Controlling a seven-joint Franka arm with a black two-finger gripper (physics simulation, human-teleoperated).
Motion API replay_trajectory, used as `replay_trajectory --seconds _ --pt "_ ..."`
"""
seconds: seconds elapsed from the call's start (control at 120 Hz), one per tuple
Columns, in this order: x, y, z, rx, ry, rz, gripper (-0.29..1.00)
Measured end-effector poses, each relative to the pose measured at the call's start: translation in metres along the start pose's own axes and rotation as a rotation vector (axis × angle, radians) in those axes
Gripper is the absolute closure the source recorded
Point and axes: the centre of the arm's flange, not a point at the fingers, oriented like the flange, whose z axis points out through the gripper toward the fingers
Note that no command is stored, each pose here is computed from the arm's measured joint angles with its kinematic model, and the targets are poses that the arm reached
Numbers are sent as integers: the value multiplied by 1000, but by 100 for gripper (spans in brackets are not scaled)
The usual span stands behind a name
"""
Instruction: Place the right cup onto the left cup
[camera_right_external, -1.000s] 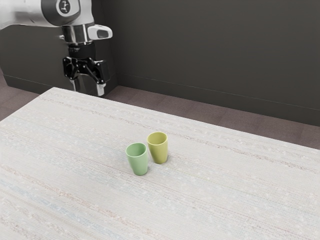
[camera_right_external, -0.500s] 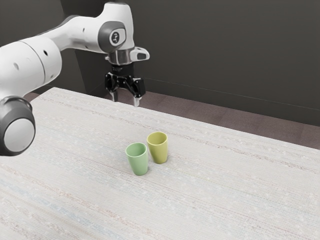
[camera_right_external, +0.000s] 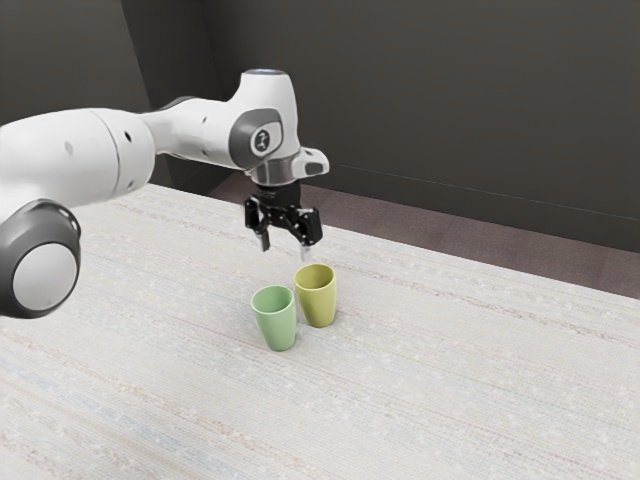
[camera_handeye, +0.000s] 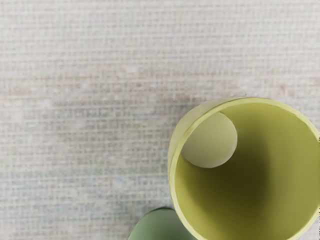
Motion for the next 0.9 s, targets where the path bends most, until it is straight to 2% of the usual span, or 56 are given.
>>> replay_trajectory --seconds 0.592,0.65,0.808,0.9 --pt "4 10 70 -23 2 1 0" --pt "5 11 71 -23 7 2 8" --pt "6 16 70 -14 20 16 43" --pt "6 17 70 -11 24 19 58"
